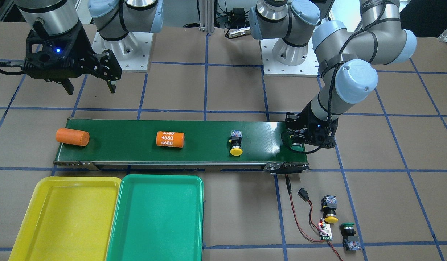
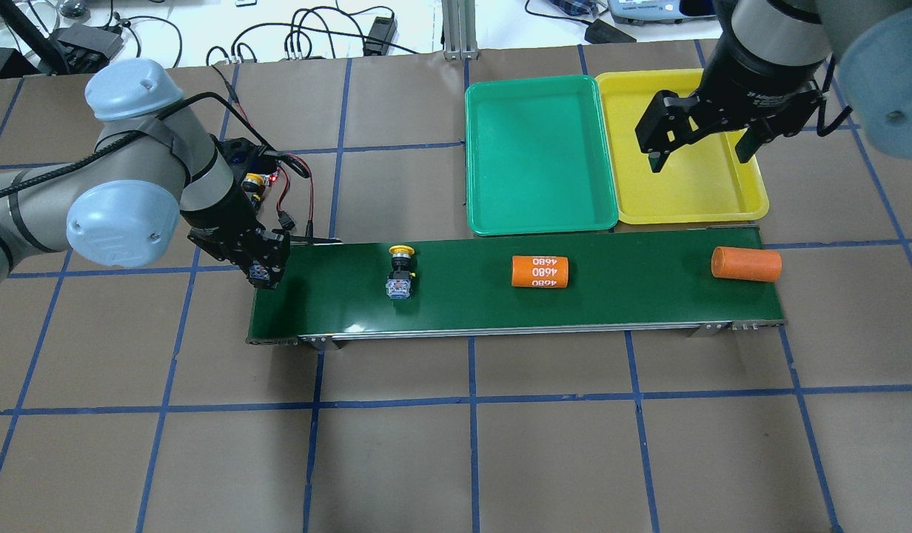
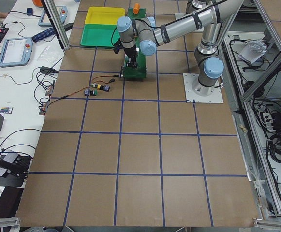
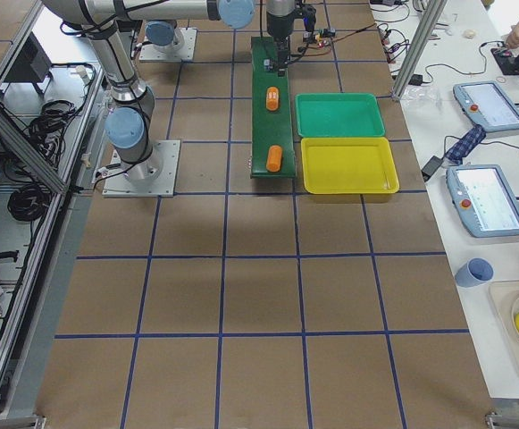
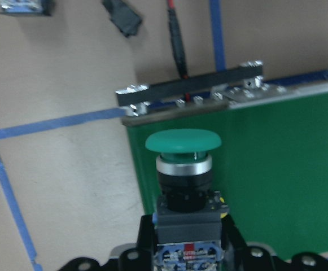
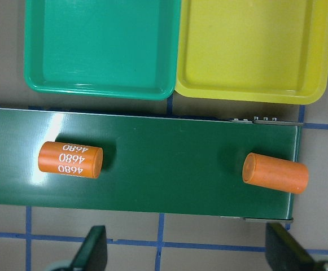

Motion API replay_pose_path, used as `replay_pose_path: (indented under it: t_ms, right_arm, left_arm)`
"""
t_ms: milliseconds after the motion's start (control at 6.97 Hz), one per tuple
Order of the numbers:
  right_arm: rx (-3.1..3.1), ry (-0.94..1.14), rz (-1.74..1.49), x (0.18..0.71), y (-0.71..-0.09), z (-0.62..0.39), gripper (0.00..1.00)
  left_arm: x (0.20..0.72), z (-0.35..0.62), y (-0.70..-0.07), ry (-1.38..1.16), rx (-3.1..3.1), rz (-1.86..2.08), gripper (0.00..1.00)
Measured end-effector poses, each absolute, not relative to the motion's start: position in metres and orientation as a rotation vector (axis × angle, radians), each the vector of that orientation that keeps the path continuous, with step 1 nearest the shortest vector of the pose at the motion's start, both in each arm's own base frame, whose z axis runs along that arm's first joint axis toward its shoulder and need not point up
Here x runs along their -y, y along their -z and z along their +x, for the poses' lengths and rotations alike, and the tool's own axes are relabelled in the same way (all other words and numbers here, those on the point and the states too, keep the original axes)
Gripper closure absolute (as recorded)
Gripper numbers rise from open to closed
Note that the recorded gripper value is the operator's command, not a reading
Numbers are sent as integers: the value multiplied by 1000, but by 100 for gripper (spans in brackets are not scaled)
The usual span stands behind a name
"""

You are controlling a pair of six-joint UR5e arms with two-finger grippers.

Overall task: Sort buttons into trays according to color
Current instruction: 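Place the green button on the belt with left gripper while right shifts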

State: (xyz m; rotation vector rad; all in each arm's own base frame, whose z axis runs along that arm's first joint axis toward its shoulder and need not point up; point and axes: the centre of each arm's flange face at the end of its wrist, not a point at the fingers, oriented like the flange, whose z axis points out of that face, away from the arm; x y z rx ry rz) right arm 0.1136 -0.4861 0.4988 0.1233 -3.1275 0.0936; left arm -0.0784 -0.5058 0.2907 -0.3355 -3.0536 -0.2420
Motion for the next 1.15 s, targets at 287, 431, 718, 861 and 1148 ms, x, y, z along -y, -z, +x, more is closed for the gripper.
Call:
replay_pose_path:
  t_ms: [287,431,718,861,1148]
  right_arm:
    - [3127,-80,144,487,-502,80,0]
    - [3129,-64,145,485,-503,74,0]
    - [3135,-2,159,472,-503,76,0]
    - [3138,26,159,470,-498,77,0]
    - [3152,44,145,471,-491,79,0]
  left_arm:
    - [507,-75,-283,238,3052,-356,100]
    - [506,-74,-276,248,3050,-351,70]
    - [503,-74,-266,226,3054,-342,0]
    - [501,-75,-264,219,3055,-342,0]
    - [497,-74,-275,187,3070,-336,0]
